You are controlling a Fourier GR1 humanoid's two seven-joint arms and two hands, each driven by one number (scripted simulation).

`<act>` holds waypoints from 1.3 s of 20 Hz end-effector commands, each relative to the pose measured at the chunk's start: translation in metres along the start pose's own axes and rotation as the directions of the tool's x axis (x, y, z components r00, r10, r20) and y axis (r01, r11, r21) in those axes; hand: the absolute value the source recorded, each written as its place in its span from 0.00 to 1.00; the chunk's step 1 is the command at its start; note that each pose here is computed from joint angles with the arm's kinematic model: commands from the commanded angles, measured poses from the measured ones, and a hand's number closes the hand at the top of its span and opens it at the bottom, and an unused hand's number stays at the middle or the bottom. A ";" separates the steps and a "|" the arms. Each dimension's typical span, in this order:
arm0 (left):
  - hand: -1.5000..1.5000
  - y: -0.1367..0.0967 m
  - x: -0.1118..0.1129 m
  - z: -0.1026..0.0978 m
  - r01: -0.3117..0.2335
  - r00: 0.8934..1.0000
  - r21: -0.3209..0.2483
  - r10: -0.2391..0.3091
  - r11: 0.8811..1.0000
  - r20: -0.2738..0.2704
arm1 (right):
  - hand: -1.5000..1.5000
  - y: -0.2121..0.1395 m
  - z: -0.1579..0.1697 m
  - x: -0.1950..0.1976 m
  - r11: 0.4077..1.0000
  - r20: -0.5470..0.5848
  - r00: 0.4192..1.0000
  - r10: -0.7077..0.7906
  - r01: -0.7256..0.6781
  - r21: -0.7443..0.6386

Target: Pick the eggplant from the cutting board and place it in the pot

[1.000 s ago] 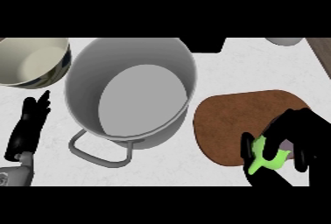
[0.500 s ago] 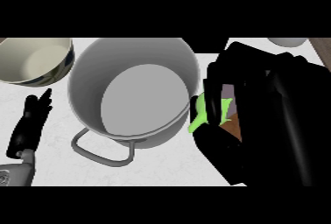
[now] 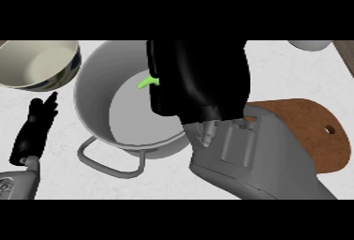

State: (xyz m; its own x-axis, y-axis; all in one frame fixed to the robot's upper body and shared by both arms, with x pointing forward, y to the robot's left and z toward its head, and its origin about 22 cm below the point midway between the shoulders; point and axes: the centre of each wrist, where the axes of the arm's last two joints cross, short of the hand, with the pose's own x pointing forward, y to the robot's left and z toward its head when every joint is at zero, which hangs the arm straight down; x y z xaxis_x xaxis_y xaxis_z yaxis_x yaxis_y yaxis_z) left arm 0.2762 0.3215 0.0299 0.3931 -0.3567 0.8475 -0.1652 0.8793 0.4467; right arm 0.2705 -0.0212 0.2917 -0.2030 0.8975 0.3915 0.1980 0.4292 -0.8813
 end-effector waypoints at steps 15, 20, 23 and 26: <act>0.50 0.000 -0.003 -0.005 -0.009 1.000 -0.021 0.009 1.000 -0.016 | 0.00 0.098 -0.045 -0.018 0.892 -0.218 0.878 -0.425 0.448 0.065; 0.50 0.002 -0.001 0.002 0.008 1.000 -0.002 -0.008 1.000 0.012 | 0.00 0.094 -0.053 -0.037 0.790 -0.169 0.772 -0.613 0.593 -0.158; 0.50 0.016 -0.004 -0.002 0.015 1.000 0.008 -0.015 1.000 -0.012 | 0.00 0.086 -0.051 -0.041 0.737 -0.139 0.730 -0.669 0.627 -0.252; 0.50 0.023 -0.013 0.006 -0.012 1.000 0.011 0.012 1.000 -0.023 | 0.00 0.077 -0.046 -0.073 0.710 -0.125 0.717 -0.686 0.621 -0.334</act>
State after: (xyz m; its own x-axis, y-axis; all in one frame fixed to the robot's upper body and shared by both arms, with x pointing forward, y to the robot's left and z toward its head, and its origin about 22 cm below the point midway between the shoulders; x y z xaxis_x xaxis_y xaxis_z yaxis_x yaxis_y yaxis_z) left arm 0.2680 0.3309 0.0280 0.4053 -0.3484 0.8452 -0.1759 0.8775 0.4461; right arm 0.3436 -0.0253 0.2092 -0.1377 0.4362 0.8893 0.2325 0.8870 -0.3991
